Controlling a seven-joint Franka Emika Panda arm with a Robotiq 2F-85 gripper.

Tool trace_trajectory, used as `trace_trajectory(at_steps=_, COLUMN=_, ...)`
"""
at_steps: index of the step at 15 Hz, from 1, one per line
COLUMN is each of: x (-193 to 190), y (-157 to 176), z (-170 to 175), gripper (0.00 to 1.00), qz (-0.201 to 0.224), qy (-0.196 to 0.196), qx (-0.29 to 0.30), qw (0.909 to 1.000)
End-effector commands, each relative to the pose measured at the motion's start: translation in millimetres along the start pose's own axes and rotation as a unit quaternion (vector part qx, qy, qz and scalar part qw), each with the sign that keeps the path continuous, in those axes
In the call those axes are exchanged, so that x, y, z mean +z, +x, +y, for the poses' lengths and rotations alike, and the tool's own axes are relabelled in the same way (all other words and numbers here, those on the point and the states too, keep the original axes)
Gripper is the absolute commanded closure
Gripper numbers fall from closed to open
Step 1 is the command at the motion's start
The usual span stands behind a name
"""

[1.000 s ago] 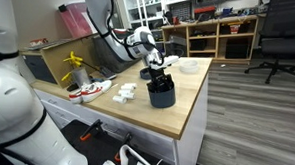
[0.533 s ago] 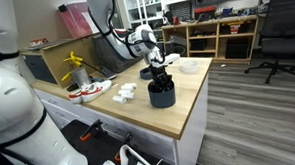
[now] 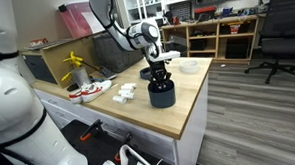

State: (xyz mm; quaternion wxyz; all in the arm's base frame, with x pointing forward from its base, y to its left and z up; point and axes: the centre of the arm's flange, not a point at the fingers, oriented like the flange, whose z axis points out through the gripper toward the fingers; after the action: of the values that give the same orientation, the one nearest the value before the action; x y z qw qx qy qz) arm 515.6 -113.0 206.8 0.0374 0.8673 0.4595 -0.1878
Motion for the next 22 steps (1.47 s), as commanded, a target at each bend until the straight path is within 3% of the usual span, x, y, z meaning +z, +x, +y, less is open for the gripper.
trace_trajectory(at_steps=1, x=-15.9, y=4.3, z=3.7, gripper=1.0, qz=0.001, qy=0.01, qx=0.037, qw=0.9993)
trace_trajectory(at_steps=4, x=-12.8, y=6.1, z=3.0, gripper=1.0, qz=-0.001, qy=0.007, qx=0.061, qw=0.9981)
trace_trajectory(at_steps=5, x=-10.9, y=6.8, z=2.3, gripper=0.74, qz=-0.003, qy=0.006, qx=0.067, qw=0.9978)
trace_trajectory(at_steps=6, x=-7.6, y=7.9, z=0.6, gripper=0.73, qz=-0.004, qy=0.004, qx=0.074, qw=0.9972)
trace_trajectory(at_steps=16, x=37.1, y=11.2, z=-7.3, gripper=0.01, qz=-0.008, qy=0.004, qx=0.165, qw=0.9863)
trace_trajectory(at_steps=17, x=41.3, y=11.5, z=-8.2, gripper=0.05, qz=-0.005, qy=-0.002, qx=0.173, qw=0.985)
trace_trajectory(at_steps=18, x=44.0, y=11.5, z=-8.6, gripper=0.38, qz=-0.002, qy=-0.008, qx=0.18, qw=0.9837)
trace_trajectory(at_steps=20, x=43.3, y=10.4, z=-6.8, gripper=0.39, qz=0.005, qy=-0.018, qx=0.193, qw=0.9809)
trace_trajectory(at_steps=22, x=39.6, y=10.8, z=-2.7, gripper=0.55, qz=0.012, qy=-0.028, qx=0.211, qw=0.977)
